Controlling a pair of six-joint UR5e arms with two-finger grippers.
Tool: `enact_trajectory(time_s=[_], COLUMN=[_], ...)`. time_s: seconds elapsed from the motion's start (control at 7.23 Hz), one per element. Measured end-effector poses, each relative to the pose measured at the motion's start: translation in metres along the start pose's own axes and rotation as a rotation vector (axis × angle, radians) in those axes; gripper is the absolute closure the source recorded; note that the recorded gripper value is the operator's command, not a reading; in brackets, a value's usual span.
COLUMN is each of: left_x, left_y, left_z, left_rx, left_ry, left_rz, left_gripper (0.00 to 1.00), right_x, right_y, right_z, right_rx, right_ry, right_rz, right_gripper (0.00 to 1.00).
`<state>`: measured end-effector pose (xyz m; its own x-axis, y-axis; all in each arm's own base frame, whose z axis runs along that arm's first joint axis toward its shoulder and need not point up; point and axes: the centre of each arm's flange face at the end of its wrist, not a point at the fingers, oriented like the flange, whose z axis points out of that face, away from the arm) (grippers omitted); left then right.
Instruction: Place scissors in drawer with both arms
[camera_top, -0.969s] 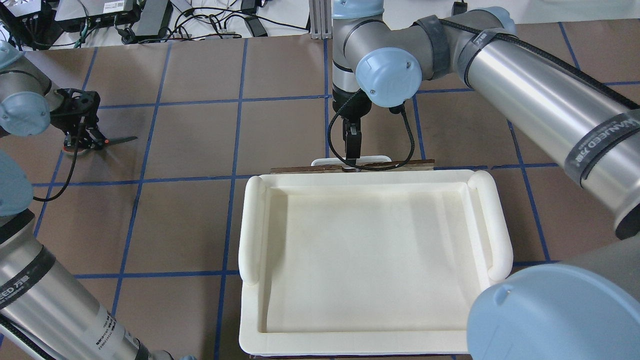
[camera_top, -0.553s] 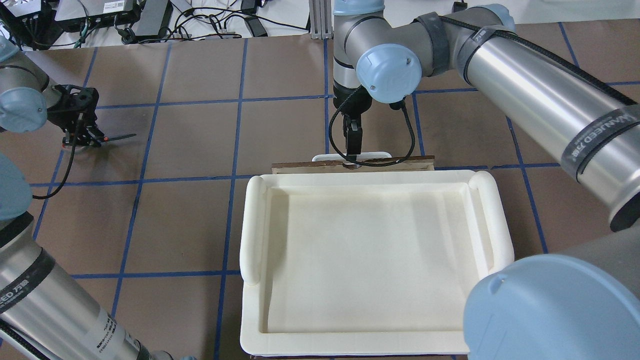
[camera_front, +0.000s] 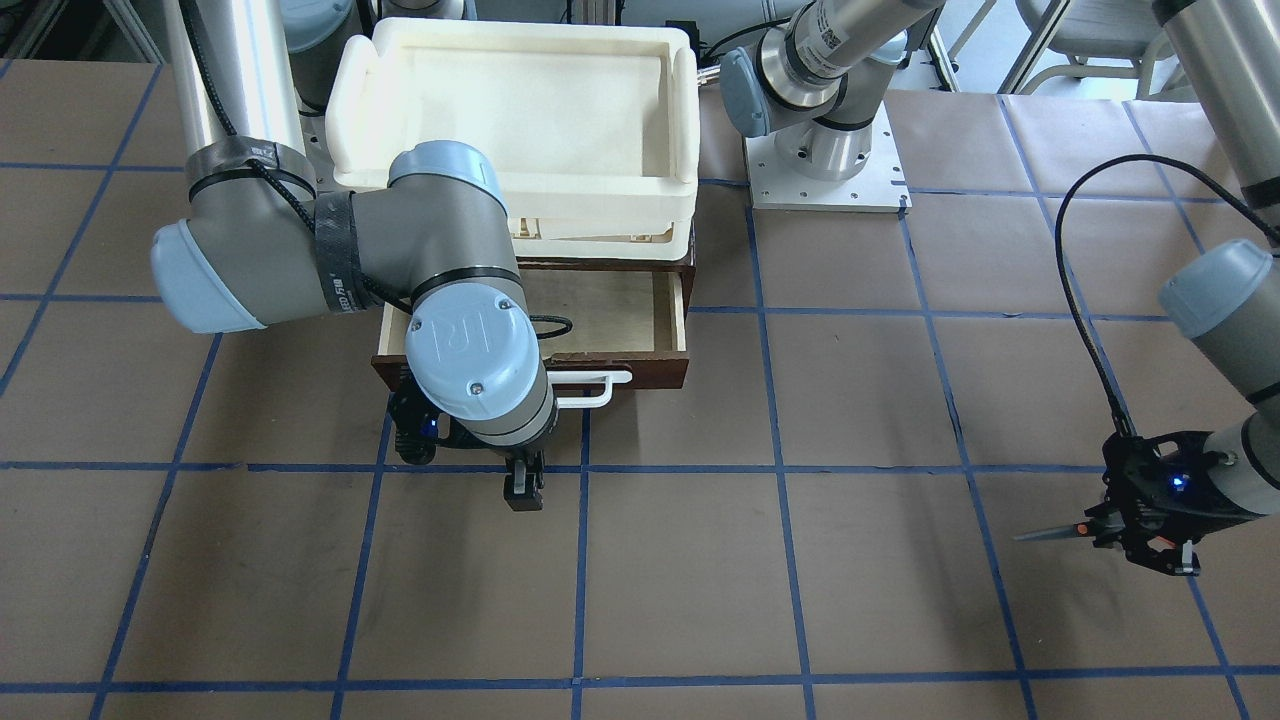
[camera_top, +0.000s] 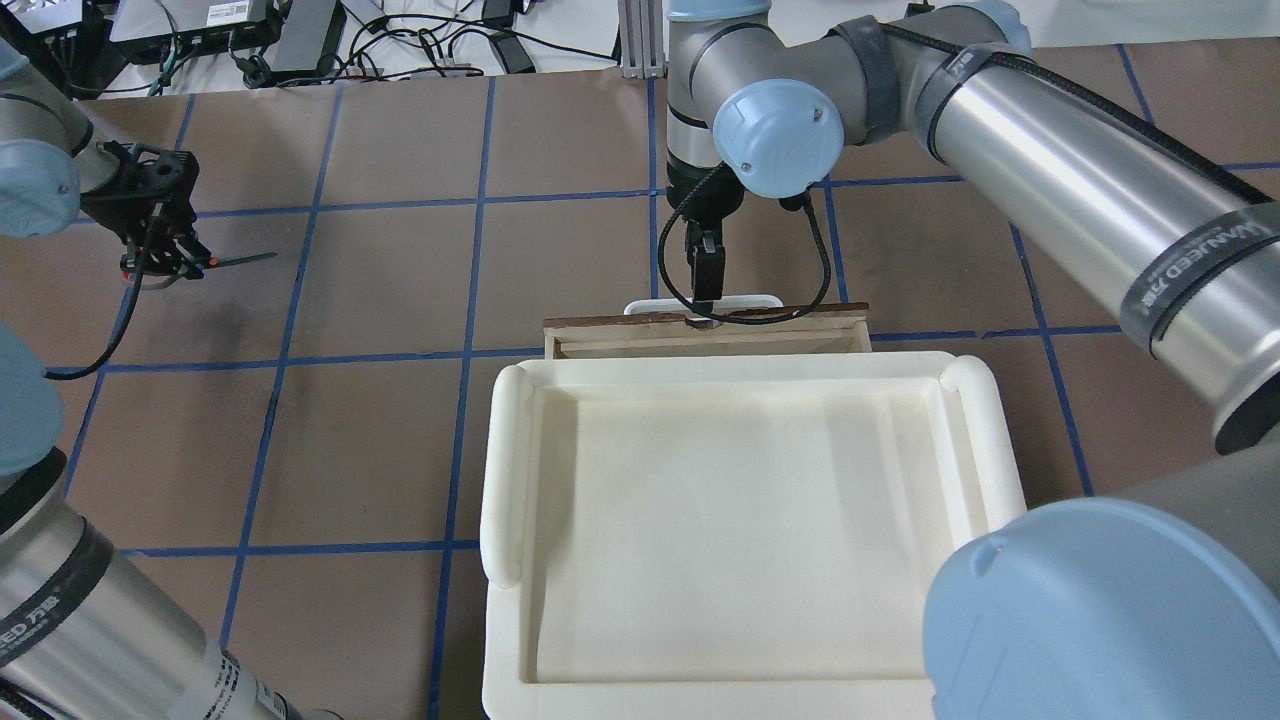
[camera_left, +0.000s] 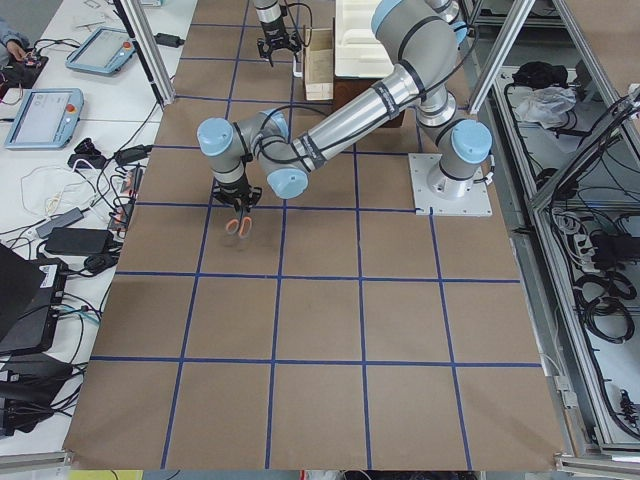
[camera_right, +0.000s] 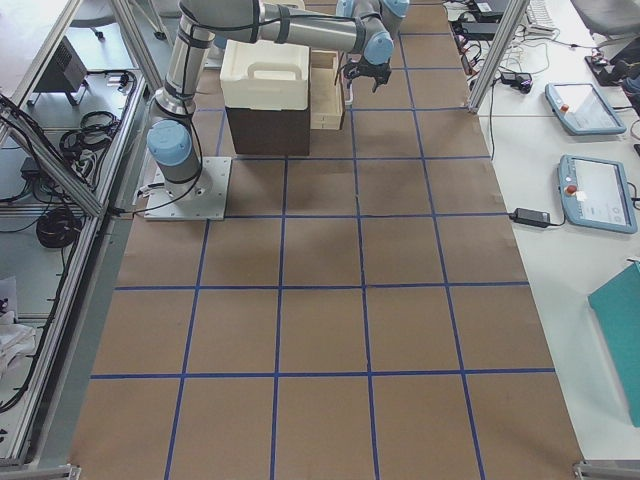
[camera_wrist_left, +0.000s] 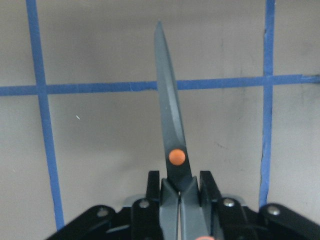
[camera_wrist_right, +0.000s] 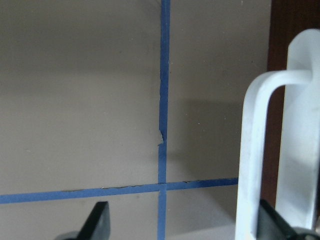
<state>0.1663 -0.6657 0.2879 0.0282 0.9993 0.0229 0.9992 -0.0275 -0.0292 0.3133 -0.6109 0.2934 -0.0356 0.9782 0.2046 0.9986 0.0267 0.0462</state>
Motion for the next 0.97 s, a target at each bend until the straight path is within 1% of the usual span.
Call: enact_trajectory(time_s=[0.28, 0.42, 0.69, 0.97], left_x=[0.006, 0.011, 0.028, 0.053], left_y=[-0.044, -0.071, -0.145, -0.222], left_z=[-0.042, -0.060, -0.098, -0.128], left_rx=[-0.012, -0.012, -0.013, -0.018], left_ry=[-0.021, -0.018, -0.003, 0.006], left_rz=[0.041, 0.063, 0.085, 0.061], left_gripper=[1.00, 1.00, 1.00, 1.00], right_x=[-0.007, -0.010, -0.016, -0.025], right_y=[-0.003, -0.005, -0.009, -0.013], right_z=[-0.003, -0.004, -0.004, -0.004], right_rx=[-0.003, -0.004, -0.006, -0.009], right_ry=[-0.007, -0.010, -0.013, -0.019], right_rz=[-0.003, -0.008, -0.018, -0.023], right_gripper=[0.00, 0.00, 0.00, 0.00])
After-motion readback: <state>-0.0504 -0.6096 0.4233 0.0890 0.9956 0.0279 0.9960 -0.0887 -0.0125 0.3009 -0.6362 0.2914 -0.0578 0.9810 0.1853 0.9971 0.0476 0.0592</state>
